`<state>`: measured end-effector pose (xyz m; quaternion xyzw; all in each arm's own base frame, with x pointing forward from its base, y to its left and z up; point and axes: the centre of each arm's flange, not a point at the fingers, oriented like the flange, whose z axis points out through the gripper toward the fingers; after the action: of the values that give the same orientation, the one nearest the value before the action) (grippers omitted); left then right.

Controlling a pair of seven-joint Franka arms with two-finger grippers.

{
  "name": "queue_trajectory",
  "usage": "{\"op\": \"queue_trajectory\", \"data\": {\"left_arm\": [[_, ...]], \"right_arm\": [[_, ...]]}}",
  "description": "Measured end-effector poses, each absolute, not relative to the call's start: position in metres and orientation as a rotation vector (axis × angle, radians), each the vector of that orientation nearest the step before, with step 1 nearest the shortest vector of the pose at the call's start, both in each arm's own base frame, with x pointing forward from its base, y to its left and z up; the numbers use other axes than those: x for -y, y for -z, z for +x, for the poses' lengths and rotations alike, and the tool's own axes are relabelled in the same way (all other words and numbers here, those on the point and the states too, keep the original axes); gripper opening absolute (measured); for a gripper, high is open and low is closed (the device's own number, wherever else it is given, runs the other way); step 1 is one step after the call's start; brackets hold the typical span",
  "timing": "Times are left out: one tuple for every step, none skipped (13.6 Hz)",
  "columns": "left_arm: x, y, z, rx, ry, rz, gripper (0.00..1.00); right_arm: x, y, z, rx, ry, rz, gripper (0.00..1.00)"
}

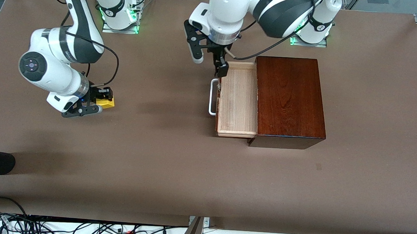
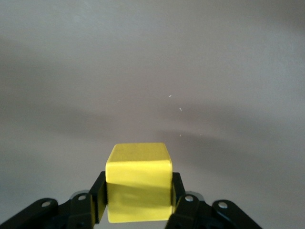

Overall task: Open drawer, take yellow block, close drawer
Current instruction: 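Lower the cube onto the table while the left gripper reaches the drawer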

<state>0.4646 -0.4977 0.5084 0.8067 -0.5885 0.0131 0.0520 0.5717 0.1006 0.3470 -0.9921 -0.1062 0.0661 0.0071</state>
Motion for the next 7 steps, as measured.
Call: {"op": "queue_trajectory", "data": {"left_arm": [[0.506, -0.497, 0.462, 1.854, -0.034, 2.426, 1.0], [0.515, -0.486, 0.458, 1.92, -0.03, 2.392, 1.0], [0.523, -0.475, 0.455, 1.982, -0.035, 2.351, 1.0], [0.53, -0.464, 0.454, 2.039, -0.037, 2.305, 1.0], [0.534, -0.452, 0.455, 2.098, -0.033, 2.262, 1.0], [0.537, -0.439, 0.457, 2.156, -0.021, 2.231, 1.0], [0.538, -0.426, 0.459, 2.205, -0.007, 2.214, 1.0]], "right_arm": [[-0.096, -0.334, 0.567, 0.328, -0.192, -3.113, 0.56], [-0.09, -0.322, 0.563, 0.319, -0.174, -3.12, 0.56], [-0.084, -0.31, 0.558, 0.311, -0.156, -3.127, 0.56], [-0.08, -0.299, 0.553, 0.312, -0.139, -3.134, 0.56], [-0.077, -0.288, 0.55, 0.315, -0.126, -3.141, 0.56], [-0.074, -0.277, 0.549, 0.315, -0.113, -3.148, 0.56], [-0.07, -0.265, 0.55, 0.314, -0.096, -3.156, 0.56]]}}
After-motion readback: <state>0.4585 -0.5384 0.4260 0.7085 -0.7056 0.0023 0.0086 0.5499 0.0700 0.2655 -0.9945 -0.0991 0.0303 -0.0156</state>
